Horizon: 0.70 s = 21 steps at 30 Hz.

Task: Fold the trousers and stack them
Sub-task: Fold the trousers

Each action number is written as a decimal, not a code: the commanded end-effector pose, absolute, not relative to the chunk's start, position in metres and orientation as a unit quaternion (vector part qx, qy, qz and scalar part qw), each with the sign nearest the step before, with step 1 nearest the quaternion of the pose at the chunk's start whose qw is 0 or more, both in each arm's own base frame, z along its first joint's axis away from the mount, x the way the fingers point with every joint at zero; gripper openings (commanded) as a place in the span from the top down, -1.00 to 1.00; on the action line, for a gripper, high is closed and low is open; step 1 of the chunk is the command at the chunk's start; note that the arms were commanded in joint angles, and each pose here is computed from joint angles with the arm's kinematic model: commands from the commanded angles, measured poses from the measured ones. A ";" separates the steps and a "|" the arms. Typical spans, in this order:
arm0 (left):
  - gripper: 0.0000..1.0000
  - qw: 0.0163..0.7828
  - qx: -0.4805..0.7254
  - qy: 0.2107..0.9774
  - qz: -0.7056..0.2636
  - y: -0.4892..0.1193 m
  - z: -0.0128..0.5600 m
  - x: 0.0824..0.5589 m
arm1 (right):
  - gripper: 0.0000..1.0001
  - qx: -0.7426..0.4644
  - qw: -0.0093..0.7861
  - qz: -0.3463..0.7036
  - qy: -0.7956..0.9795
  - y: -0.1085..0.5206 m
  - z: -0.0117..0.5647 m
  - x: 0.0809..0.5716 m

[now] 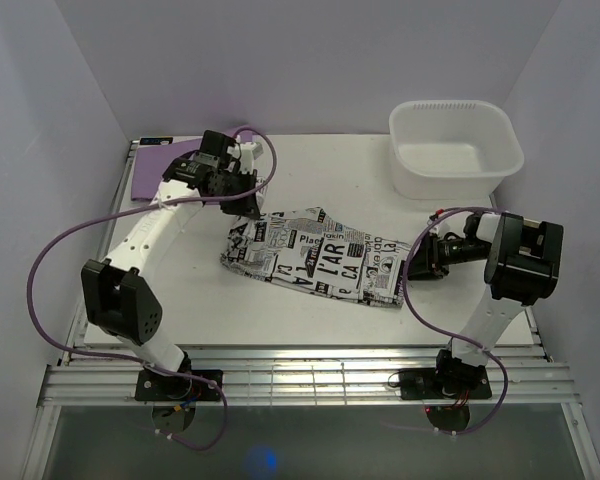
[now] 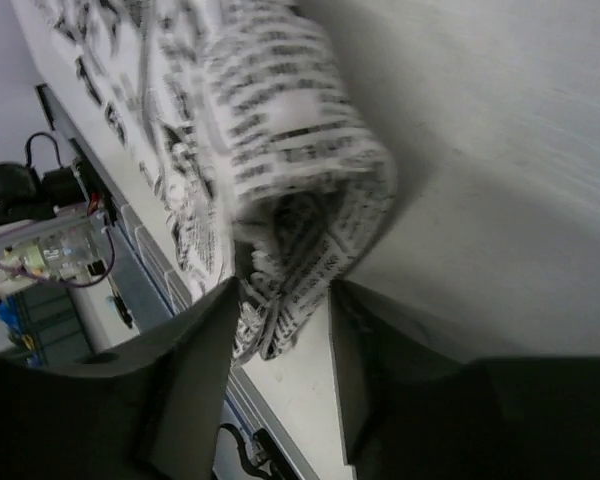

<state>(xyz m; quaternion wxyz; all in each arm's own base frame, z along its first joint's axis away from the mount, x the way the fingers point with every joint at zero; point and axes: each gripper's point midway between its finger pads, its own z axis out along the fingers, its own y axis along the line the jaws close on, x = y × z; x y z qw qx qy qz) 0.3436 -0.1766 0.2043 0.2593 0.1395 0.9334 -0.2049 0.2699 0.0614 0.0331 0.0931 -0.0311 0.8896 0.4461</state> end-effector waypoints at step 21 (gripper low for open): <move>1.00 0.209 0.158 0.918 -0.298 -0.383 0.172 0.311 | 0.85 -0.015 0.084 0.429 0.899 0.076 -0.006 0.272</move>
